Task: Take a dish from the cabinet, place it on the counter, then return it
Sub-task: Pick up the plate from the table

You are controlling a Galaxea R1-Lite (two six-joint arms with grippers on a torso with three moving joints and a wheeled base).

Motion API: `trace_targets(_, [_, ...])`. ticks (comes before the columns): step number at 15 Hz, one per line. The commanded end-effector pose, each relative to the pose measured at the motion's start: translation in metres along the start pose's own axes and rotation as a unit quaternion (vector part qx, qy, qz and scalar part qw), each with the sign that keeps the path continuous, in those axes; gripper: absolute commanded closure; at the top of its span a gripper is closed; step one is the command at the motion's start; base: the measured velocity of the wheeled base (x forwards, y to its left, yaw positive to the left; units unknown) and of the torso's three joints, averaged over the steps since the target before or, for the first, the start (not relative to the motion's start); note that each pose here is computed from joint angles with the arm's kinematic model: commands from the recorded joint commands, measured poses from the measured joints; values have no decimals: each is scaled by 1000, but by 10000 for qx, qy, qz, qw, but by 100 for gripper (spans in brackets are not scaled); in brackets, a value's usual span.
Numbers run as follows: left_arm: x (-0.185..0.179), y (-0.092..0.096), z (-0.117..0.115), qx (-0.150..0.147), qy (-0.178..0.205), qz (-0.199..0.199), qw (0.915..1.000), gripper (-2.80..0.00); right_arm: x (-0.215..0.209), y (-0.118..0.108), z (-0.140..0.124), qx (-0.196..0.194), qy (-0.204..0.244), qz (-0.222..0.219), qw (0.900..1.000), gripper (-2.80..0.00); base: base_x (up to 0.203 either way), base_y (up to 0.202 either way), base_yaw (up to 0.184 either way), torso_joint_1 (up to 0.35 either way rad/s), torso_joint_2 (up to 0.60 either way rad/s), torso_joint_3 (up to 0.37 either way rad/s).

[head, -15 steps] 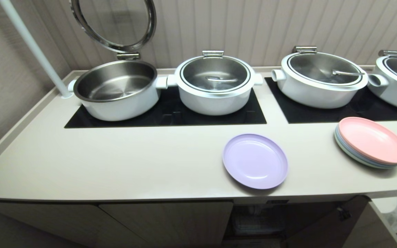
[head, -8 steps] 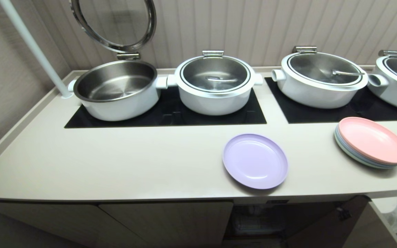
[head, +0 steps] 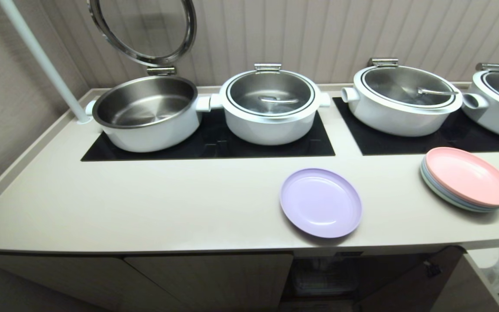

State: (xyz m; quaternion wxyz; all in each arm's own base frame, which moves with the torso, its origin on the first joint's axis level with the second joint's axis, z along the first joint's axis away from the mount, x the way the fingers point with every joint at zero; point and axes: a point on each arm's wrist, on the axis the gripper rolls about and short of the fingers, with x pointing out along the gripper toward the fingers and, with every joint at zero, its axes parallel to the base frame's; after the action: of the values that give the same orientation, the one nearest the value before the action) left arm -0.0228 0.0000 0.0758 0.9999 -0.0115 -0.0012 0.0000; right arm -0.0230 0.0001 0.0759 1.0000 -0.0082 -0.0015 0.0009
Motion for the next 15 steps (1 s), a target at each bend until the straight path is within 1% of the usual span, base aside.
trace_targets(1, [0, 0, 0, 0, -4, 0, 10000, 0, 0, 0, 0, -18, 0, -2, 10000, 0, 0, 0, 0, 0, 0, 0])
trace_targets(5, [0, 0, 0, 0, -4, 0, 10000, 0, 0, 0, 0, -53, 0, -2, 10000, 0, 0, 0, 0, 0, 0, 0])
trace_targets(7, [0, 0, 0, 0, -4, 0, 10000, 0, 0, 0, 0, -271, 56, 7, 9996, 0, 0, 0, 0, 0, 0, 0])
trace_targets(8, [0, 0, 0, 0, -4, 0, 10000, 0, 2, 0, 3, -300, 131, 18, 9995, 0, 0, 0, 0, 0, 0, 0])
trace_targets(9, [0, 0, 0, 0, -4, 0, 10000, 0, 4, 0, 9, -281, 178, 66, 9994, 0, 0, 0, 0, 0, 0, 0])
trace_targets(12, [0, 0, 0, 0, -4, 0, 10000, 0, 14, 1, 36, -232, 345, 516, 9978, 0, 0, 0, 0, 0, 0, 0])
trace_targets(15, [0, 0, 0, 0, -4, 0, 10000, 0, 33, 3, 73, -207, 559, 1090, 9922, 0, 0, 0, 0, 0, 0, 0])
